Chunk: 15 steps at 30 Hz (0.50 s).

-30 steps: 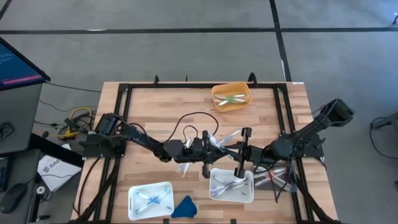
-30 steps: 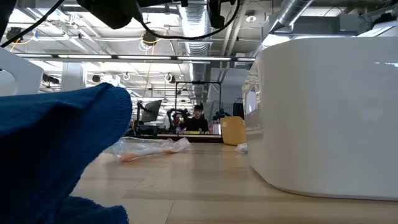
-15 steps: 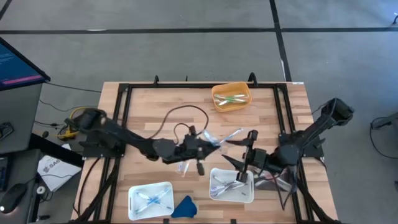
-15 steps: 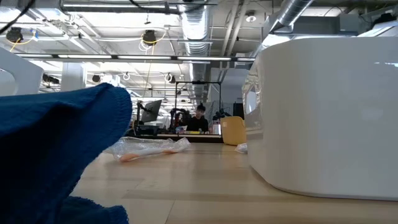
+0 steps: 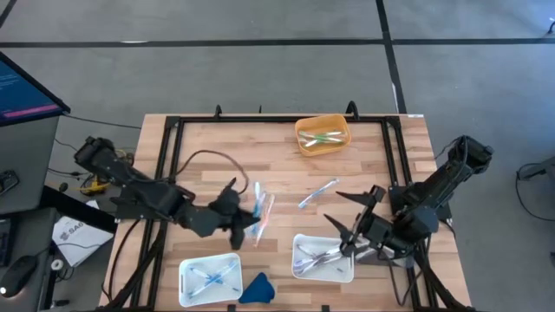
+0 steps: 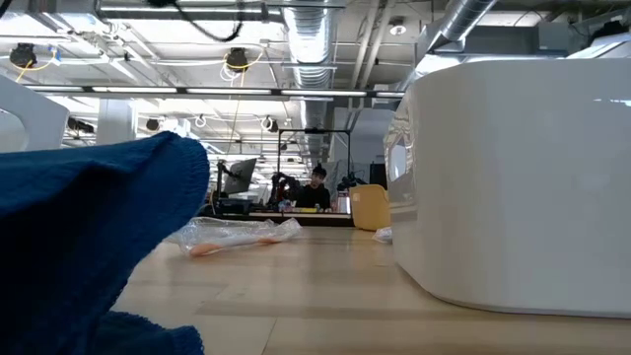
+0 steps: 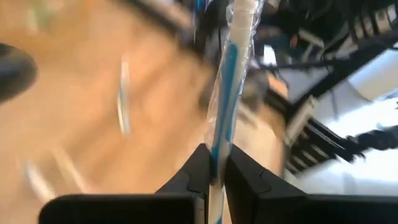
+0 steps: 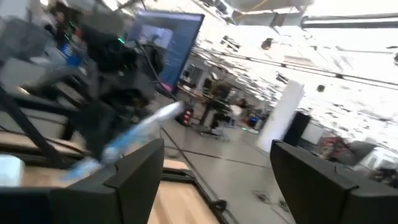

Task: Pick & Place Toothbrushes
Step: Put the blue toothbrush into the left white bin

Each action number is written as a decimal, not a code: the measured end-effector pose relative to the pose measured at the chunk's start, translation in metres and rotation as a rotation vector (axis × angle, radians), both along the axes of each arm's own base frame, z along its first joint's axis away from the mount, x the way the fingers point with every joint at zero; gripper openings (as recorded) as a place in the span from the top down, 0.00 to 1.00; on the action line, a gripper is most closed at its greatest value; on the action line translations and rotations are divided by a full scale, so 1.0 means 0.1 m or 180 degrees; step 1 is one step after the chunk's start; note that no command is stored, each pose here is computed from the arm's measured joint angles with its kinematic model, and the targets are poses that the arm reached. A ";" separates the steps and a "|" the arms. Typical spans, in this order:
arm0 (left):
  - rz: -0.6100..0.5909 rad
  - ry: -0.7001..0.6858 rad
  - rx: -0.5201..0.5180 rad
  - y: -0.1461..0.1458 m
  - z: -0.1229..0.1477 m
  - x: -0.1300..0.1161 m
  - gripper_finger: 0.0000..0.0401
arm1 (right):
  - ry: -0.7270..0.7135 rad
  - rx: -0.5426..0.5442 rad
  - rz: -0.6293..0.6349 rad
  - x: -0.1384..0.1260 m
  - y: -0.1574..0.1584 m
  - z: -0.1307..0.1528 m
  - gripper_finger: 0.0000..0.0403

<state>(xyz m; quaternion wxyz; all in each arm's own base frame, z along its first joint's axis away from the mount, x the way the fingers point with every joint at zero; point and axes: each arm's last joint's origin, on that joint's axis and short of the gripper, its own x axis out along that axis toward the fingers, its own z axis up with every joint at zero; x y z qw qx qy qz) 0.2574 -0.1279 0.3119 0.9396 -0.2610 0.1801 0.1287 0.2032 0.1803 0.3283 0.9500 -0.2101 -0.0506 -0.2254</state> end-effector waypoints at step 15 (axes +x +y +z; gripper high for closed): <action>0.0130 0.2051 -0.1691 -0.49 -0.54 -0.51 0.96 | 0.0038 -0.0003 -0.0127 0.02 -0.04 0.00 0.29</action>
